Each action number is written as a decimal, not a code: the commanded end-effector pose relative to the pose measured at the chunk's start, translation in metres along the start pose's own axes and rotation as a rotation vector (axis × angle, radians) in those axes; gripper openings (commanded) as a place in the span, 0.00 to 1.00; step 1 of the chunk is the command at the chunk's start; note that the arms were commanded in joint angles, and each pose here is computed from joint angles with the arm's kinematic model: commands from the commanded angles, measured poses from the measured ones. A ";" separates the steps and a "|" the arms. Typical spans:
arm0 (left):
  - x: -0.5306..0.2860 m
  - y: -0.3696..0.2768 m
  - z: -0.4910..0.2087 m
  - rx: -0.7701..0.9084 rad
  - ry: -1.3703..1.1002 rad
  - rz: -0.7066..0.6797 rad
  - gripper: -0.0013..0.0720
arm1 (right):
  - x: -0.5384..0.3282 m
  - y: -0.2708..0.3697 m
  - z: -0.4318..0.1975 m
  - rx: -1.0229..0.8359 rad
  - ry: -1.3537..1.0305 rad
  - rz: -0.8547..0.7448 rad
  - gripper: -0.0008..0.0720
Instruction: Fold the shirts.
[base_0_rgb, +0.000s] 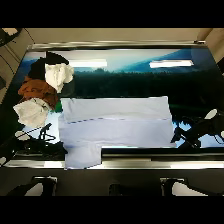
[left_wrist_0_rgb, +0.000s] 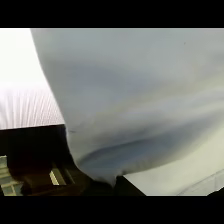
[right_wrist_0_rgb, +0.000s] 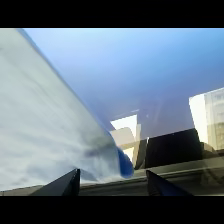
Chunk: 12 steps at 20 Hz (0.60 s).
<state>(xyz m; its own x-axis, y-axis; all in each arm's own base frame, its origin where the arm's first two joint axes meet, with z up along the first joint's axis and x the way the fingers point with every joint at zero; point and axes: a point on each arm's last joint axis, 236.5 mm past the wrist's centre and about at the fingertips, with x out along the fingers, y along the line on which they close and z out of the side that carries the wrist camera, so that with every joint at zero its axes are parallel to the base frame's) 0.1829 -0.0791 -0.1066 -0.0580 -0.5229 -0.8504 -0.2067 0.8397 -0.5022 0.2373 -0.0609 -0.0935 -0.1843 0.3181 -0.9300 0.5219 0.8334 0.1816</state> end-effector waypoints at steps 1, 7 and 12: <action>0.000 0.000 0.000 0.006 -0.002 -0.002 0.05 | 0.001 0.004 0.008 0.025 -0.036 0.018 0.69; 0.000 -0.001 -0.003 0.006 0.010 -0.005 0.05 | 0.025 -0.002 -0.008 0.039 0.011 0.017 0.50; 0.000 -0.002 -0.005 0.006 0.022 -0.009 0.05 | 0.025 -0.001 0.007 0.040 -0.055 0.019 0.07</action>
<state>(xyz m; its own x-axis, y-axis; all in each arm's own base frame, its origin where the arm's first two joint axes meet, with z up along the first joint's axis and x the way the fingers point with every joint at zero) 0.1804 -0.0804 -0.1058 -0.0688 -0.5284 -0.8462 -0.2009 0.8382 -0.5070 0.2269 -0.0493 -0.1106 -0.1804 0.3453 -0.9210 0.5613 0.8051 0.1919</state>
